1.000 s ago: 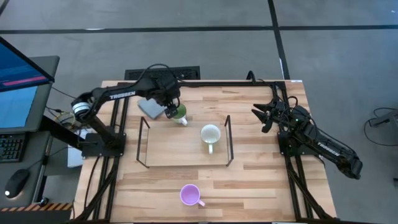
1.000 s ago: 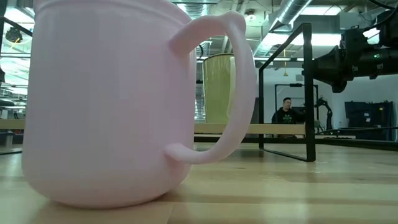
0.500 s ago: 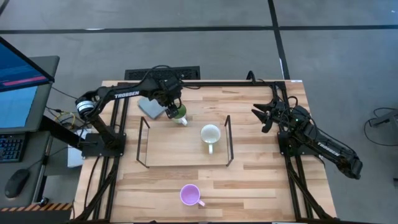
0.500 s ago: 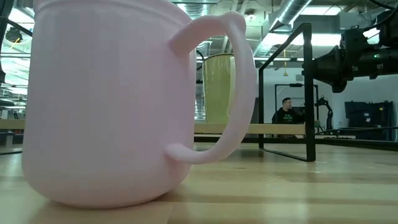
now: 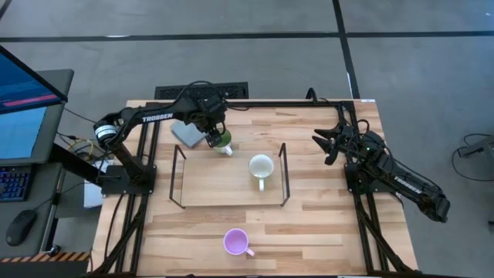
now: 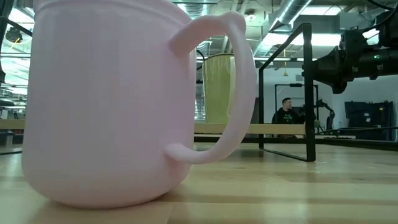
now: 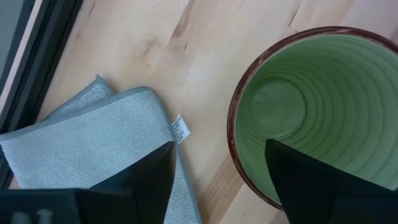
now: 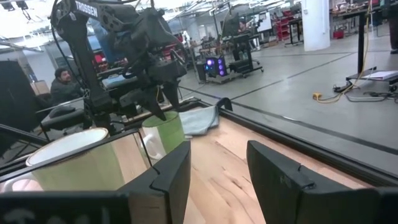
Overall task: Stack small to large cups/mugs on shelf
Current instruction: Put the green mug on the shelf
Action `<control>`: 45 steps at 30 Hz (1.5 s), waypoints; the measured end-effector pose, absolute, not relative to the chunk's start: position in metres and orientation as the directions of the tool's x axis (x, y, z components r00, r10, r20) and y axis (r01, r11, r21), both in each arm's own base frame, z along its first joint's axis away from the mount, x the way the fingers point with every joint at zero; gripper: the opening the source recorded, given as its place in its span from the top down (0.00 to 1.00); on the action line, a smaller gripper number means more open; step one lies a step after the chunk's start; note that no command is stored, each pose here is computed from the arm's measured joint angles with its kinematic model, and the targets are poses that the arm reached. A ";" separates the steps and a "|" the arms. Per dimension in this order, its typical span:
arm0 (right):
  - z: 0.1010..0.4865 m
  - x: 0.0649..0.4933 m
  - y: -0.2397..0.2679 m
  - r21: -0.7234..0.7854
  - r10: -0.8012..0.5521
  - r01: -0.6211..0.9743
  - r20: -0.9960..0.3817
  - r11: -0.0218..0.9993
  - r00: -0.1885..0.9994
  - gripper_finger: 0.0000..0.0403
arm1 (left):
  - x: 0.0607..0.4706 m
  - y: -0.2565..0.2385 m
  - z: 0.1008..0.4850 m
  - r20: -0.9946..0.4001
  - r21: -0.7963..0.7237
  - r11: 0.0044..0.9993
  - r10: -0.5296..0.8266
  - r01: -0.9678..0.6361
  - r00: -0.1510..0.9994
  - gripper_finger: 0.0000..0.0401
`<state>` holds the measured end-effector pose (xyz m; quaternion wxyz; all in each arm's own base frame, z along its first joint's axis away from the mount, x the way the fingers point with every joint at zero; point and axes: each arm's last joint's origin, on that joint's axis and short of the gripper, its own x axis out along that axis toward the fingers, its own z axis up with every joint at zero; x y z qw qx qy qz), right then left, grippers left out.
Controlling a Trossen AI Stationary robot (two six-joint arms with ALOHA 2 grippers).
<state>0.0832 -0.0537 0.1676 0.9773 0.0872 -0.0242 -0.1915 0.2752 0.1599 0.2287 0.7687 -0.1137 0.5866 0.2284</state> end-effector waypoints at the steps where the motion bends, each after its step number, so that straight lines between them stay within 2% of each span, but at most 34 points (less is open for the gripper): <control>1: 0.168 0.083 -0.054 0.180 -0.379 0.370 0.014 0.911 0.925 0.56 | 0.275 0.160 0.229 -0.954 0.093 0.870 0.218 -0.484 0.208 0.43; 8: 0.168 0.083 -0.054 0.180 -0.379 0.370 0.014 0.911 0.925 0.56 | 0.275 0.160 0.229 -0.954 0.091 0.870 0.216 -0.484 0.209 0.59; 19: 0.168 0.083 -0.054 0.180 -0.378 0.370 0.014 0.912 0.926 0.56 | 0.275 0.160 0.229 -0.954 0.097 0.879 0.216 -0.467 0.209 0.77; 28: 0.168 0.083 -0.054 0.180 -0.379 0.370 0.014 0.911 0.925 0.56 | 0.275 0.161 0.229 -0.950 0.119 0.901 0.225 -0.417 0.215 0.97; 45: 0.168 0.083 -0.054 0.180 -0.378 0.370 0.014 0.911 0.926 0.56 | 0.275 0.161 0.230 -0.950 0.133 0.912 0.229 -0.389 0.212 0.99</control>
